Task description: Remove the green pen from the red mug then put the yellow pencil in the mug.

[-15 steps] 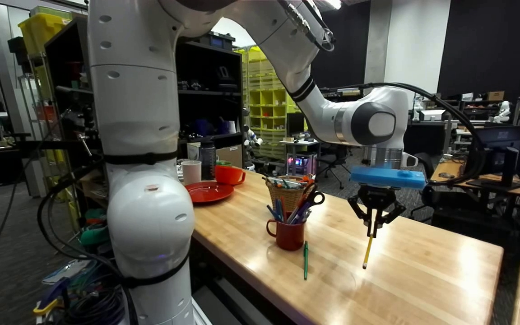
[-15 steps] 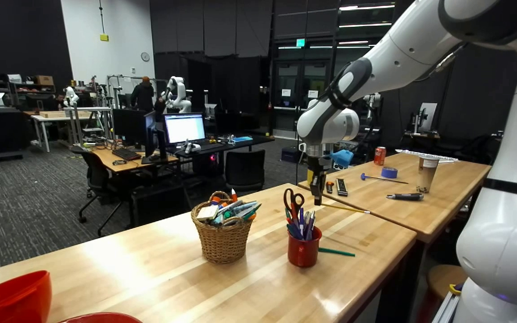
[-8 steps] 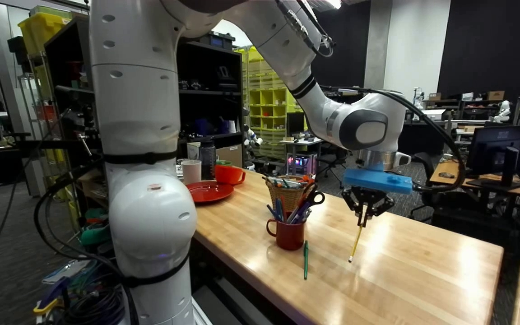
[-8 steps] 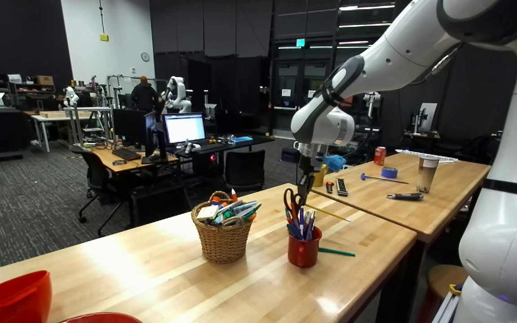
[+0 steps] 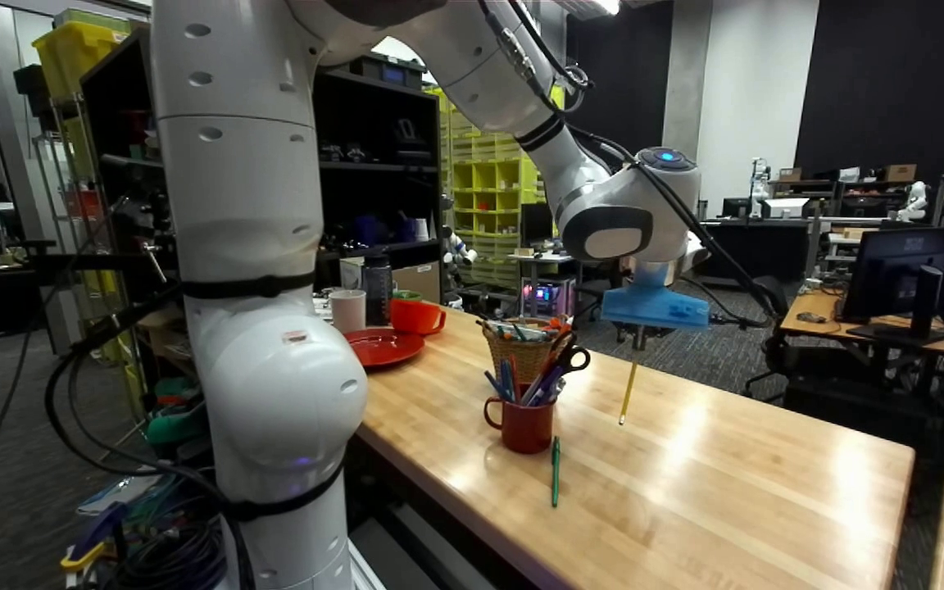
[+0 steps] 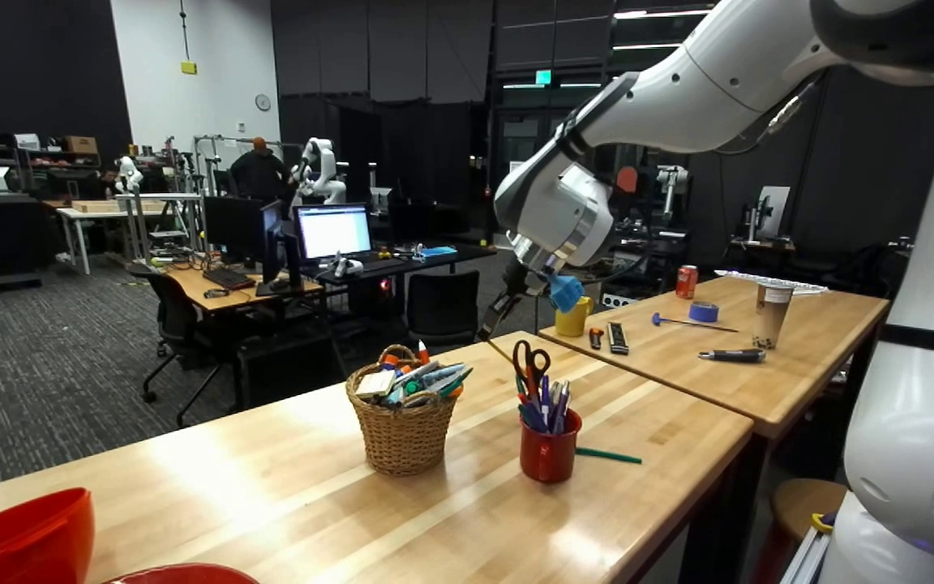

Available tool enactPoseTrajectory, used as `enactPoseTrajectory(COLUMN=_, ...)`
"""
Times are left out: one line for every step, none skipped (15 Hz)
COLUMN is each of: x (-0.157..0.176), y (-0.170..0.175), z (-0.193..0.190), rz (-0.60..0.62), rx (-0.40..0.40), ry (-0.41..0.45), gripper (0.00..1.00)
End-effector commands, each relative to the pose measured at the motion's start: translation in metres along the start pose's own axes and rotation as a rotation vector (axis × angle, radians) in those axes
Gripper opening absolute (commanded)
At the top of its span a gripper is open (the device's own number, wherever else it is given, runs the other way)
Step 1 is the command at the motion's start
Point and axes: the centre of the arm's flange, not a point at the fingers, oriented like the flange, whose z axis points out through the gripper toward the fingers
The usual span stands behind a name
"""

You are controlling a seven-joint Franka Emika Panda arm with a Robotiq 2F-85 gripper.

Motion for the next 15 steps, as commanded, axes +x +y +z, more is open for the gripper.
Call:
enactPoseTrajectory(x=0.017, y=-0.012, z=-0.021, rz=-0.099, rx=-0.052, ry=0.165, gripper=0.02)
enactPoseTrajectory(x=0.023, y=-0.016, z=-0.029, rz=-0.125, rx=-0.063, ry=0.209, gripper=0.02)
enactPoseTrajectory(x=0.029, y=-0.021, z=-0.036, rz=-0.146, rx=-0.071, ry=0.254, gripper=0.02)
enactPoseTrajectory(x=0.033, y=-0.027, z=-0.044, rz=-0.159, rx=-0.075, ry=0.304, gripper=0.02)
enactPoseTrajectory(x=0.037, y=-0.032, z=-0.053, rz=-0.160, rx=-0.075, ry=0.334, gripper=0.02)
enactPoseTrajectory(x=0.039, y=-0.038, z=-0.065, rz=-0.164, rx=-0.072, ry=0.362, gripper=0.02)
enactPoseTrajectory(x=0.041, y=-0.043, z=-0.074, rz=-0.169, rx=-0.066, ry=0.388, gripper=0.02)
enactPoseTrajectory(x=0.040, y=-0.048, z=-0.088, rz=-0.170, rx=-0.073, ry=0.405, gripper=0.02)
enactPoseTrajectory(x=0.042, y=-0.051, z=-0.097, rz=-0.173, rx=-0.083, ry=0.424, gripper=0.02)
enactPoseTrajectory(x=0.040, y=-0.055, z=-0.109, rz=-0.161, rx=-0.092, ry=0.438, gripper=0.02)
enactPoseTrajectory(x=0.040, y=-0.060, z=-0.118, rz=-0.164, rx=-0.090, ry=0.452, gripper=0.02)
enactPoseTrajectory(x=0.037, y=-0.066, z=-0.127, rz=-0.169, rx=-0.084, ry=0.469, gripper=0.02)
enactPoseTrajectory(x=0.035, y=-0.071, z=-0.134, rz=-0.167, rx=-0.089, ry=0.483, gripper=0.02)
enactPoseTrajectory(x=0.030, y=-0.076, z=-0.141, rz=-0.149, rx=-0.091, ry=0.489, gripper=0.02)
enactPoseTrajectory(x=0.026, y=-0.081, z=-0.147, rz=-0.141, rx=-0.081, ry=0.491, gripper=0.02)
